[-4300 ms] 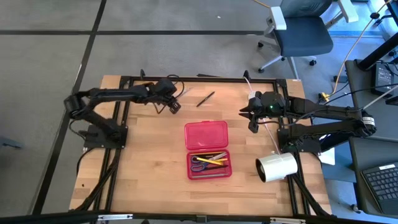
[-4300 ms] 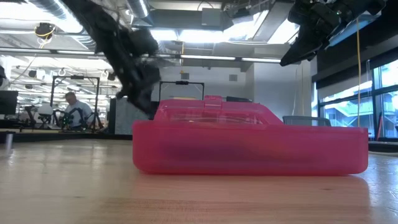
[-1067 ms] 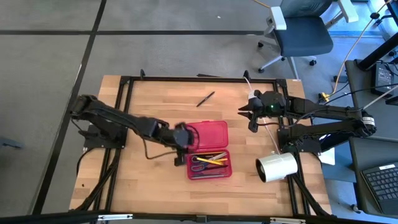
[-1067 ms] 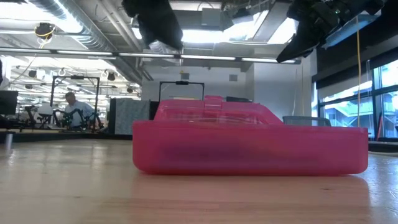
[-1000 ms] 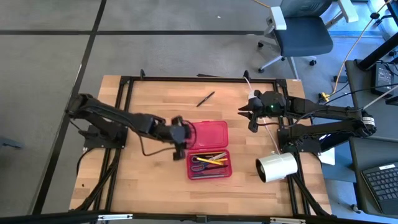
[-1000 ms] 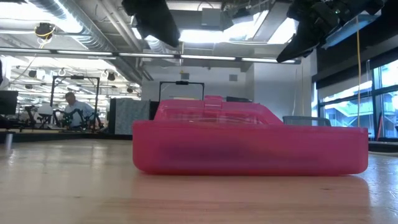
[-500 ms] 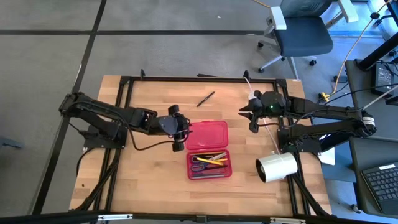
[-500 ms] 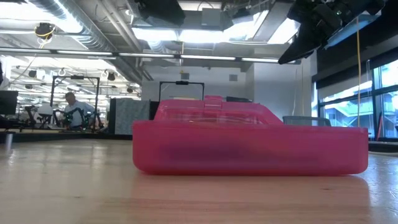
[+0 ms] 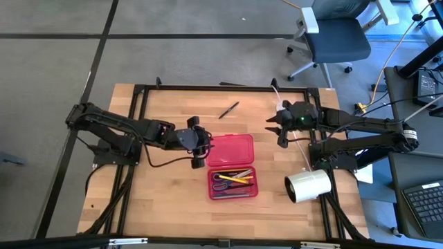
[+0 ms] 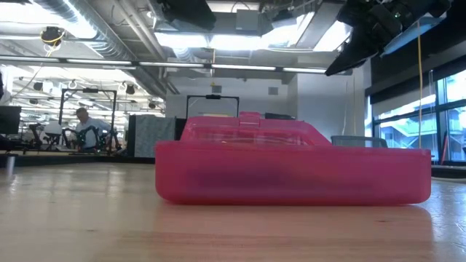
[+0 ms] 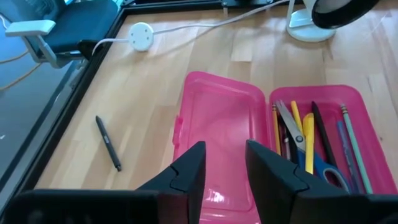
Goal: Pick & place school supplies into a supply box
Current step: Put the black pen into the red supply box
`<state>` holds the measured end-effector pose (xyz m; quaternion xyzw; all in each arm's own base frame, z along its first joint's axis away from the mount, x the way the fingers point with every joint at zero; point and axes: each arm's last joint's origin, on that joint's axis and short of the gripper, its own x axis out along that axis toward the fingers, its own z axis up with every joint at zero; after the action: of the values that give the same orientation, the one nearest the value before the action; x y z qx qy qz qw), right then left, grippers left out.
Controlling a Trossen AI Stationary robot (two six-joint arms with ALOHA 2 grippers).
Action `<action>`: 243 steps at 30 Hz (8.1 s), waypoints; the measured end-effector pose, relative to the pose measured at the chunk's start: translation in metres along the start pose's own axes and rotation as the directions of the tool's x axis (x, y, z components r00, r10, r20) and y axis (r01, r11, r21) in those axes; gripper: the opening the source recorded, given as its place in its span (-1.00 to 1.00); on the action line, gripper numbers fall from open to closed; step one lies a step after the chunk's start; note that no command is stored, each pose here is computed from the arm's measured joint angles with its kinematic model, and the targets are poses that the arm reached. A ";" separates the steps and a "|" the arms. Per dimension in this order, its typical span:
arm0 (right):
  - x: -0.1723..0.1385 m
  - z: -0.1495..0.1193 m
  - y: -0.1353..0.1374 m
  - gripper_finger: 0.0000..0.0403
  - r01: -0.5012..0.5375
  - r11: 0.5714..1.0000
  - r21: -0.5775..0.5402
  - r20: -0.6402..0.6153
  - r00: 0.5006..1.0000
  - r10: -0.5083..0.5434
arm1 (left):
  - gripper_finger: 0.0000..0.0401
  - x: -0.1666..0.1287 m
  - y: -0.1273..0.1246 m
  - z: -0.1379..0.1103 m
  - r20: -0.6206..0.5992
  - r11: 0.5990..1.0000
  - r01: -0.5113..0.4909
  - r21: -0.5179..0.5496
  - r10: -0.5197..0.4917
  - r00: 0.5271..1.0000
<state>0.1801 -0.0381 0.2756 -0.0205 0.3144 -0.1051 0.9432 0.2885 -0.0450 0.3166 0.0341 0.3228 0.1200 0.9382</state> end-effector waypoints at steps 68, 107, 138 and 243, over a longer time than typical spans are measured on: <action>0.277 0.031 -0.116 -0.04 -0.345 0.935 -0.087 -0.473 0.840 0.266 | -0.51 -0.001 0.054 -0.071 -0.242 0.922 -0.329 -0.205 0.278 0.930; 0.283 0.002 -0.157 -0.09 -0.262 0.958 -0.120 -0.545 0.824 0.157 | -0.51 -0.001 0.054 -0.071 -0.244 0.917 -0.325 -0.232 0.269 0.932; 0.273 0.002 -0.153 -0.84 -0.244 0.969 -0.026 -0.591 0.786 0.182 | -0.51 -0.001 0.054 -0.071 -0.245 0.916 -0.326 -0.234 0.269 0.932; 0.161 -0.009 0.180 -0.77 -0.510 0.854 0.105 -0.505 0.712 0.488 | -0.52 0.102 0.064 -0.107 -0.527 0.884 -0.331 -0.331 0.118 0.842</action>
<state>0.3337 0.1046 0.1552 0.0740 0.5501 0.1583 0.8166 0.2872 0.0411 0.1804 -0.1561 0.5119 0.3012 0.7893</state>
